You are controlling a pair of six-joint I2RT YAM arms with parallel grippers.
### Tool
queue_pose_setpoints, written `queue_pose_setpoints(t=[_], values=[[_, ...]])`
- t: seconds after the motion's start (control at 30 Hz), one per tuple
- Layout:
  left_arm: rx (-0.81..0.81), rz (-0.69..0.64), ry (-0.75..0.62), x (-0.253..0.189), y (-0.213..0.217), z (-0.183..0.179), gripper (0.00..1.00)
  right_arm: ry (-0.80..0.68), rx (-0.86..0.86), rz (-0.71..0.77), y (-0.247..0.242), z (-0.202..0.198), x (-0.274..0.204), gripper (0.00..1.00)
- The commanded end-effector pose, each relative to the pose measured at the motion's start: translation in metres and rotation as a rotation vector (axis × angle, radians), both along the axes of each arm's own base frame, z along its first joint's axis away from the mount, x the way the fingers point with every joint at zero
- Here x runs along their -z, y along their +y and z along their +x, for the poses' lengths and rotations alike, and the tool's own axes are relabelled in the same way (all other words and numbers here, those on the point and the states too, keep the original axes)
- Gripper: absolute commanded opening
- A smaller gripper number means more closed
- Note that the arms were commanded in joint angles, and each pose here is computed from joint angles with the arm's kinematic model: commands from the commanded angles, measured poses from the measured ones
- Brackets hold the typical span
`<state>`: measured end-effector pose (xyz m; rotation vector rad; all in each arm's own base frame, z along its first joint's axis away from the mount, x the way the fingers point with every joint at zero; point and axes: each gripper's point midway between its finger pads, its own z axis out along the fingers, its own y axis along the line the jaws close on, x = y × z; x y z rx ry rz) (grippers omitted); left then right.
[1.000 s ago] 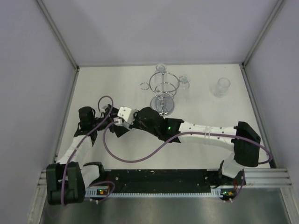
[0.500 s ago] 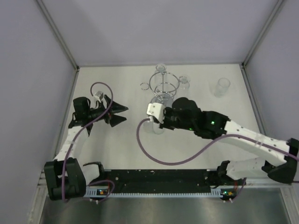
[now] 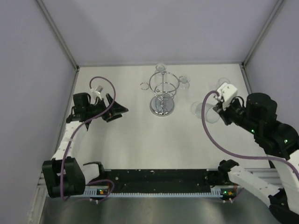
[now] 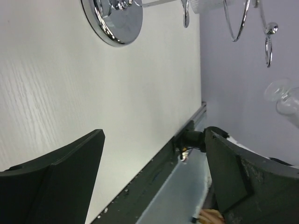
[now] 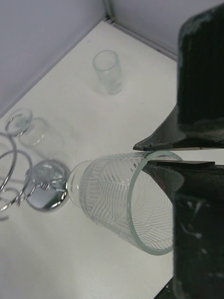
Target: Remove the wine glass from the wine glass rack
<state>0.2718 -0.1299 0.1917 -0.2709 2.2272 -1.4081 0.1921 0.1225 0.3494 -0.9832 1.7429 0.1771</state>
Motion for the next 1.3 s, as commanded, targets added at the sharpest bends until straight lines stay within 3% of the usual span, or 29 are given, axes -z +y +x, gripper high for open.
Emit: queue_pose_setpoints(t=[0.0, 0.2, 0.37, 0.5, 0.77, 1.03, 1.27], values=[[0.088, 0.22, -0.365, -0.036, -0.008, -0.001, 0.93, 0.086, 0.234, 0.094, -0.043, -0.001, 0.011, 0.0], [0.257, 0.417, -0.704, -0.06, -0.046, -0.025, 0.93, 0.343, 0.593, 0.186, -0.106, 0.029, 0.067, 0.0], [0.304, 0.523, -0.906, -0.069, -0.051, -0.037, 0.93, 0.525, 0.829, 0.204, -0.163, 0.065, 0.113, 0.0], [0.349, 0.55, -1.049, -0.074, -0.056, -0.049, 0.93, 0.509, 0.926, 0.188, -0.187, 0.094, 0.12, 0.0], [0.384, 0.538, -1.088, -0.072, -0.067, -0.051, 0.91, 0.554, 1.035, 0.113, -0.224, 0.147, 0.147, 0.0], [0.441, 0.591, -1.137, -0.07, -0.069, -0.05, 0.91, 0.601, 1.019, 0.048, -0.245, 0.206, 0.171, 0.0], [0.449, 0.63, -1.158, -0.072, -0.07, -0.04, 0.91, 0.621, 0.988, 0.01, -0.245, 0.233, 0.187, 0.04]])
